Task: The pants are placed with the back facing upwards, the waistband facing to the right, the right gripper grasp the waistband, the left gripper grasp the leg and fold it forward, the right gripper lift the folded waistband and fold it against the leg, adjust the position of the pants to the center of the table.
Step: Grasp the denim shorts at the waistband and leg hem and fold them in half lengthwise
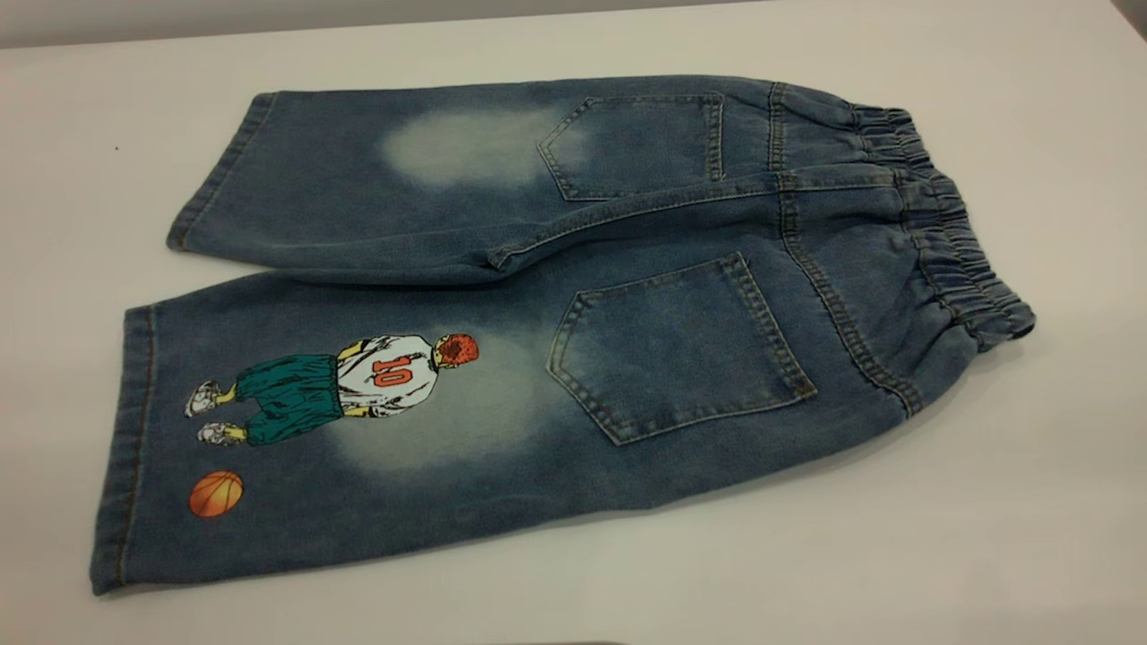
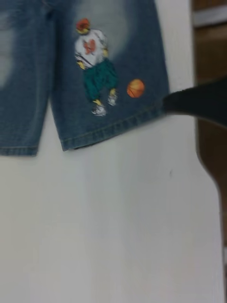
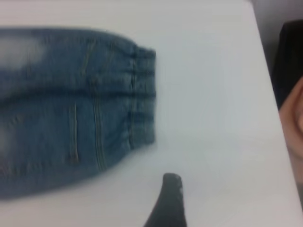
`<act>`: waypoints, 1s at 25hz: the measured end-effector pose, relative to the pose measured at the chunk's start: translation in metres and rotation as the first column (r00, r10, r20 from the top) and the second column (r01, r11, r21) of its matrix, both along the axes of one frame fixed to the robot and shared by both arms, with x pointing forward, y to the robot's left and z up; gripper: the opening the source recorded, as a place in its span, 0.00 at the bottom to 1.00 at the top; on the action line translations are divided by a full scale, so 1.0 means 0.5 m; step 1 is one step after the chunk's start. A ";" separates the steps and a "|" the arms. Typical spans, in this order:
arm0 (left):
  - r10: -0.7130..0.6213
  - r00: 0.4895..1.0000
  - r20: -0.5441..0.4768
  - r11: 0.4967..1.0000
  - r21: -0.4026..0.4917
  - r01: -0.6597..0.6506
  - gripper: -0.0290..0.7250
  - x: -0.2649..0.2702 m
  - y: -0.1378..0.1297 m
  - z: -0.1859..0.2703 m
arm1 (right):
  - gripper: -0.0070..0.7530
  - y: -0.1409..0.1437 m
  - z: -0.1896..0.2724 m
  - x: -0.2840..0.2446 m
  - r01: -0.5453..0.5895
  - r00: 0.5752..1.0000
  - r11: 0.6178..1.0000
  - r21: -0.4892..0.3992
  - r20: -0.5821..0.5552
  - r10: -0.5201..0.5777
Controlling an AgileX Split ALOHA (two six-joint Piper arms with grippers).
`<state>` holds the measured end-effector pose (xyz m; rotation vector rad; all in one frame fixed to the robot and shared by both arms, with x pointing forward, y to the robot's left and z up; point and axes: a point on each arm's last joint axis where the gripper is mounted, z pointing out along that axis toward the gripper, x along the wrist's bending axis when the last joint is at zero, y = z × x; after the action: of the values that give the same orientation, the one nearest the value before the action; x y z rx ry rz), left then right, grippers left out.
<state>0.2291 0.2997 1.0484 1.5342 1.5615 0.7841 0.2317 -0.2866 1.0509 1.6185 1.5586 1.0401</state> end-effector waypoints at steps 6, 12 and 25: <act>0.023 1.000 0.006 0.999 -0.037 -0.022 0.67 0.065 -0.005 0.073 | 0.78 -0.002 0.083 0.039 0.012 0.999 0.999 0.033 0.045 -0.014; 0.023 0.993 -0.115 0.998 -0.048 -0.029 0.67 0.227 -0.021 0.085 | 0.78 -0.002 0.079 0.168 0.017 0.989 0.993 0.118 -0.149 0.001; -0.131 0.947 -0.294 0.991 -0.049 0.121 0.67 0.455 -0.062 -0.050 | 0.78 0.022 -0.084 0.411 0.022 0.897 0.921 0.388 -0.414 0.153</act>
<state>0.4568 0.2686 1.0233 1.7730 1.6589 0.4705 0.4373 -0.2753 1.0091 2.2061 1.7859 1.1246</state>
